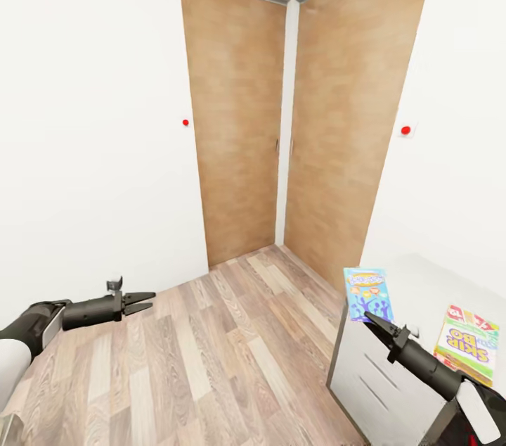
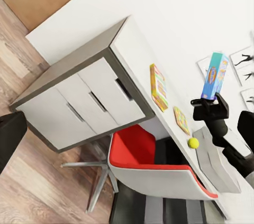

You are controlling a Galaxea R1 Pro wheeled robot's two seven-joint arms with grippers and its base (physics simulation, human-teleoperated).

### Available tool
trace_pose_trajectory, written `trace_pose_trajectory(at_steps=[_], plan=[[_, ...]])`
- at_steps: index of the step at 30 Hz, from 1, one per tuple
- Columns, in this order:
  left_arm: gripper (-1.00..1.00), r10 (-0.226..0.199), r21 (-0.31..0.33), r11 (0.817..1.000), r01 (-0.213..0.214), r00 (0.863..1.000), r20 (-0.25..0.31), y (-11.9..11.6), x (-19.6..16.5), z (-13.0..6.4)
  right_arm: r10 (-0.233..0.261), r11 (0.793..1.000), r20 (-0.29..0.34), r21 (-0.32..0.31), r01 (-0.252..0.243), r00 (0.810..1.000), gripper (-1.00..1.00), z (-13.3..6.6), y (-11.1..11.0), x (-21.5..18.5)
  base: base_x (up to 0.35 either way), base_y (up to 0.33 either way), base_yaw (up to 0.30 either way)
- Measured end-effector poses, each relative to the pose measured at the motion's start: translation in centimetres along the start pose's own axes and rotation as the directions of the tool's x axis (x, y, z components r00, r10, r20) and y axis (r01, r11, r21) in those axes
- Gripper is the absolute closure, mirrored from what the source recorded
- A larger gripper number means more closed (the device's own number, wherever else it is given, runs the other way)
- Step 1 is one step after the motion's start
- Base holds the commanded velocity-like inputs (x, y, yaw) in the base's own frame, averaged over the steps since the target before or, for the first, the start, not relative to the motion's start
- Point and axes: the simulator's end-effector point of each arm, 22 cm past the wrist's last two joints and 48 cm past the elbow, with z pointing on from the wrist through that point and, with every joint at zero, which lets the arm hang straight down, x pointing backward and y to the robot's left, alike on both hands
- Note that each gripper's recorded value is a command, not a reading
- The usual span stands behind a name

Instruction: Put all the toys in the child's room - the three board games (two on the bed and one on the table), the two jigsaw puzzles on the table, and the tennis ball on the table - inside the toy box on the table in the child's room.

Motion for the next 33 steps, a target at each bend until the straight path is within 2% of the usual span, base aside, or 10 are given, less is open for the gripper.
trace_pose_trajectory(at_steps=[5, 8, 10, 11, 15, 18, 20, 24, 28, 33], plan=[[-1.0, 0.028, 0.022, 0.999, -0.028, 1.0, 0.007, -1.1, -1.1, -0.4, -0.013, 0.999, -0.037, -0.04, 0.012, 0.999, 1.0, 0.3, 2.5, -0.4, 0.0, 0.0, -0.281], [-1.0, 0.036, 0.031, 0.999, -0.036, 0.999, 0.007, -2.2, -2.3, -0.3, -0.028, 0.998, -0.073, -0.066, 0.023, 0.997, 1.0, 0.7, 5.0, -1.0, 0.0, 0.0, -0.281], [-1.0, 0.058, 0.028, 0.998, -0.058, 0.998, -0.003, -3.7, -3.9, -0.1, -0.069, 0.995, -0.104, -0.073, 0.061, 0.992, 1.0, 0.8, 7.5, -1.8, 0.0, 0.0, -0.281], [-1.0, 0.076, 0.025, 0.997, -0.076, 0.997, -0.011, -4.7, -4.7, 0.0, -0.102, 0.994, -0.11, -0.062, 0.095, 0.989, 1.0, 0.9, 8.3, -2.4, 0.0, 0.0, -0.281], [-1.0, 0.129, 0.029, 0.991, -0.128, 0.991, -0.042, -8.5, -6.7, 0.9, -0.185, 0.983, -0.083, -0.018, 0.184, 0.979, 1.0, 1.1, 10.3, -5.8, 0.0, 0.0, -0.281], [-1.0, 0.155, 0.038, 0.987, -0.153, 0.986, -0.053, -10.3, -7.3, 1.6, -0.203, 0.979, -0.058, -0.001, 0.204, 0.977, 1.0, 1.1, 10.7, -7.7, 0.0, 0.0, -0.281], [-1.0, 0.167, 0.039, 0.986, -0.165, 0.984, -0.059, -10.9, -7.3, 1.9, -0.2, 0.979, -0.047, 0.029, 0.201, 0.979, 1.0, 0.4, 10.0, -8.7, 0.0, 0.0, -0.281], [-1.0, 0.176, 0.04, 0.984, -0.173, 0.982, -0.064, -11.1, -7.3, 2.1, -0.17, 0.983, -0.022, 0.066, 0.171, 0.985, 1.0, -1.2, 8.6, -10.0, 0.0, 0.0, -0.281], [-1.0, 0.177, 0.042, 0.984, -0.174, 0.982, -0.065, -11.2, -7.3, 2.1, -0.16, 0.984, 0.015, 0.077, 0.158, 0.987, 1.0, -2.5, 8.3, -11.2, 0.0, 0.0, -0.281], [-1.0, 0.176, 0.04, 0.984, -0.174, 0.982, -0.065, -11.1, -7.3, 2.1, -0.141, 0.986, 0.027, 0.095, 0.138, 0.99, 1.0, -3.4, 7.3, -11.5, 0.0, 0.0, -0.281]])
